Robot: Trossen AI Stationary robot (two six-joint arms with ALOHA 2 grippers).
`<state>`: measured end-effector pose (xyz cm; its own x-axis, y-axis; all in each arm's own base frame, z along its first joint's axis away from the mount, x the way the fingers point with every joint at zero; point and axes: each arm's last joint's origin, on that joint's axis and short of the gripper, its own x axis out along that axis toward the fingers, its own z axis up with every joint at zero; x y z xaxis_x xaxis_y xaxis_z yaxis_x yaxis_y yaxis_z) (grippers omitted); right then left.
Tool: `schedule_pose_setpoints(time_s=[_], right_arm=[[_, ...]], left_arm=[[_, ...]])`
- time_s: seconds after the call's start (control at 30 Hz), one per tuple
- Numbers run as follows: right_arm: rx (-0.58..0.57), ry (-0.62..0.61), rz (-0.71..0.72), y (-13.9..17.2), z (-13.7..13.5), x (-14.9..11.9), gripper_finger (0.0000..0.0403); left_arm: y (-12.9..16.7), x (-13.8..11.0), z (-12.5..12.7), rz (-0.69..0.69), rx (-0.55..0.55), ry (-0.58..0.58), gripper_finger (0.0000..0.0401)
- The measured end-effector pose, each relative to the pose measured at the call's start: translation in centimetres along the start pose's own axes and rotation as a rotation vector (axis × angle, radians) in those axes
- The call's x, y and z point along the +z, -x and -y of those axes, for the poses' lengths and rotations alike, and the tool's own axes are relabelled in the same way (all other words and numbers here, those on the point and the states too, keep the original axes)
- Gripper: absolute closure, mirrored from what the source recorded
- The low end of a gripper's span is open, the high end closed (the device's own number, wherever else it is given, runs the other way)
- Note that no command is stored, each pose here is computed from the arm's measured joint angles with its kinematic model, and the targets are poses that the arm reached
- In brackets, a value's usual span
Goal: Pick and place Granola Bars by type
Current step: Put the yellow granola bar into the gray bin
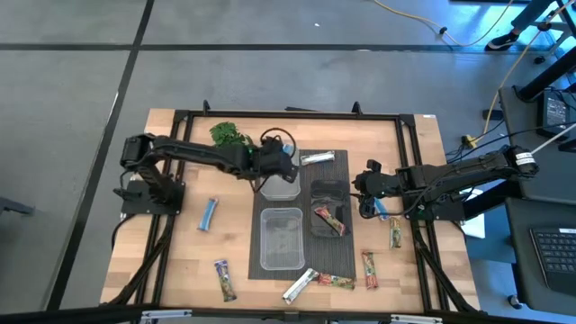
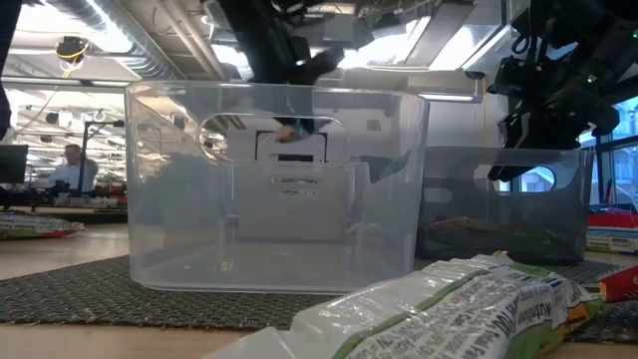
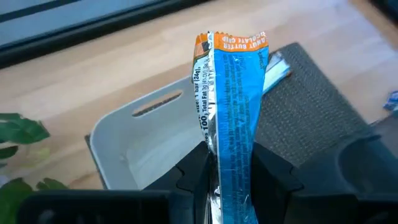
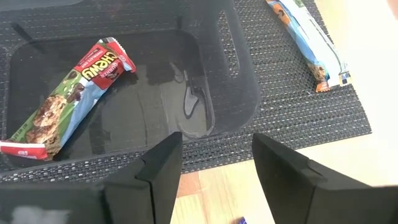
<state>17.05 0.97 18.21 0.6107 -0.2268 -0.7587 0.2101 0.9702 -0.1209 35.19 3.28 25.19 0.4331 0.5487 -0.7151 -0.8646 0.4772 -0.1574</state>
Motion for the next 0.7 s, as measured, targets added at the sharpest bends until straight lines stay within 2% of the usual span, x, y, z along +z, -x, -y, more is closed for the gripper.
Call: schedule_pose_setpoints(time_s=[0.2,0.37,0.57,0.7], right_arm=[[0.0,0.0,-0.001,0.0,0.0,0.0,0.0205],[0.0,0.0,0.0,0.0,0.0,0.0,0.0205],[0.0,0.0,0.001,0.0,0.0,0.0,0.0205],[0.0,0.001,0.001,0.0,0.0,0.0,0.0205]], left_arm=[[-3.4,-1.0,-0.1,-0.084,0.046,-0.007,0.0315],[-5.9,-2.1,0.1,-0.161,0.044,-0.015,0.0315],[-7.7,-3.3,0.2,-0.245,0.041,-0.026,0.0315],[-7.7,-3.5,0.3,-0.281,0.009,-0.053,0.0315]])
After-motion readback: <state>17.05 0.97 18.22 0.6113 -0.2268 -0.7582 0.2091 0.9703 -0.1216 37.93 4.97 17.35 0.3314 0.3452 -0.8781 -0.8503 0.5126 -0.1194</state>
